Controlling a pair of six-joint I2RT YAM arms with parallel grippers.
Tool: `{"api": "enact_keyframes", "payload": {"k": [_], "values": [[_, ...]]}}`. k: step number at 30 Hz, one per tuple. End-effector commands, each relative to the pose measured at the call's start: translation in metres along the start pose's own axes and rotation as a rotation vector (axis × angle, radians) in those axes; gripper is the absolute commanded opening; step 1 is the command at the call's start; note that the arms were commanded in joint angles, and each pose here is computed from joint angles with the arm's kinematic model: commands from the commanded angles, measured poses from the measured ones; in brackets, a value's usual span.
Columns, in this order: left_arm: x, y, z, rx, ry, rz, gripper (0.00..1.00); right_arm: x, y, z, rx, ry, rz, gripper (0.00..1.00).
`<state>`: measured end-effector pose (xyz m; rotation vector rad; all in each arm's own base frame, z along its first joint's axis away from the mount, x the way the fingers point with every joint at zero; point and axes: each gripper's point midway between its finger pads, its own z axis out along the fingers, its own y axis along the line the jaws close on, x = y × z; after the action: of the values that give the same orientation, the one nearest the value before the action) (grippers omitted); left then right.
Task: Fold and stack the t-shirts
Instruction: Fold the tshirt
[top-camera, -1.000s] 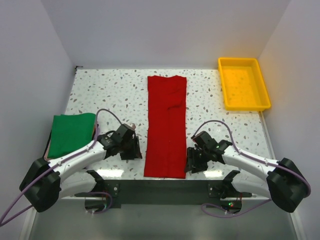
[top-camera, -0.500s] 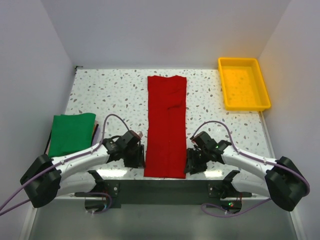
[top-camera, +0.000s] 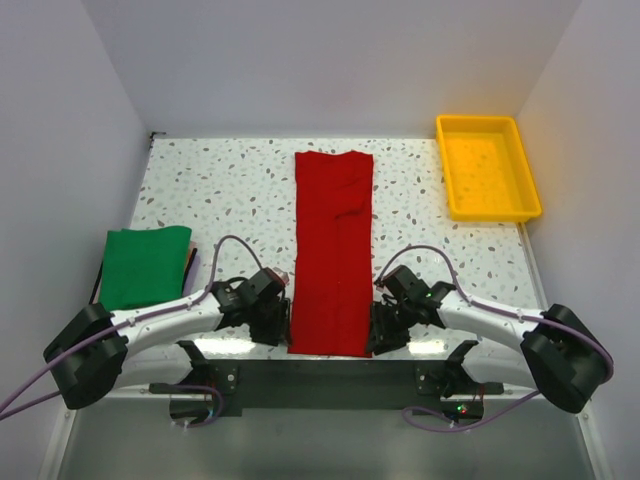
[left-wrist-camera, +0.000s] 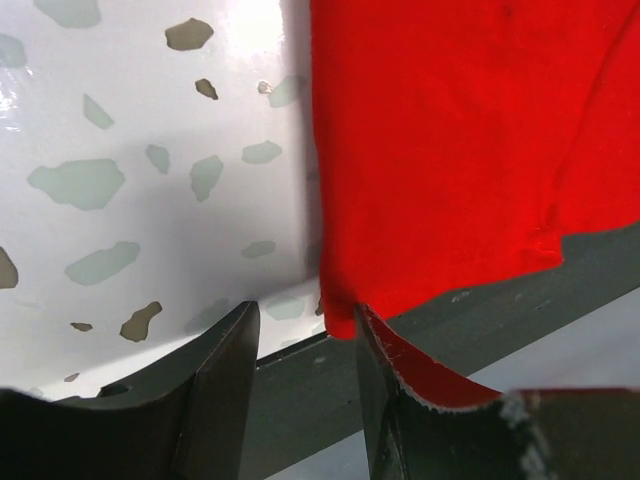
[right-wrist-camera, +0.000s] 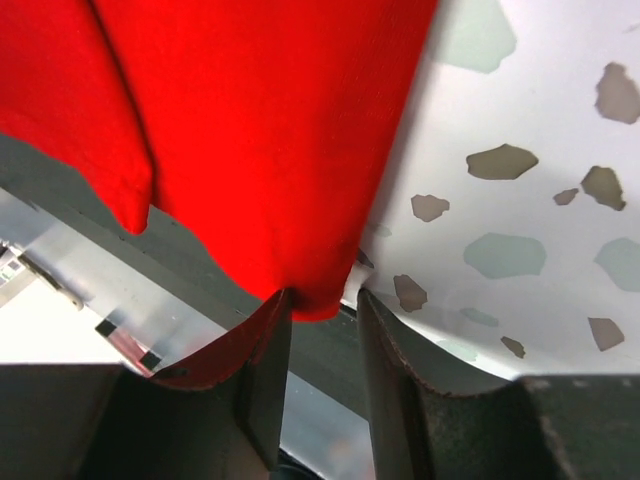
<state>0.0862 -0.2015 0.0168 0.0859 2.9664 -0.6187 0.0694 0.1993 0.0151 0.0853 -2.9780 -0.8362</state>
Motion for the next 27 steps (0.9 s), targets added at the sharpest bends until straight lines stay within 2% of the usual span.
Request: {"api": "enact_keyframes", "payload": {"k": [1, 11, 19, 23, 27], "values": [[0.006, 0.001, 0.006, 0.003, 0.016, -0.016, 0.47, 0.012, -0.023, 0.009, 0.072, 0.031, 0.017, 0.37], [0.012, 0.0, 0.013, 0.015, 0.026, -0.027, 0.45, 0.015, -0.025, 0.013, 0.064, 0.036, 0.048, 0.32], [0.015, -0.002, 0.014, 0.03, 0.032, -0.032, 0.32, 0.008, -0.017, 0.009, 0.037, -0.016, 0.079, 0.29], [0.016, -0.003, 0.014, 0.038, 0.034, -0.033, 0.24, 0.004, -0.011, 0.002, 0.011, -0.065, 0.091, 0.41], [0.016, -0.005, 0.014, 0.047, 0.033, -0.034, 0.2, 0.0, -0.009, 0.0, 0.01, -0.087, 0.105, 0.45]]}}
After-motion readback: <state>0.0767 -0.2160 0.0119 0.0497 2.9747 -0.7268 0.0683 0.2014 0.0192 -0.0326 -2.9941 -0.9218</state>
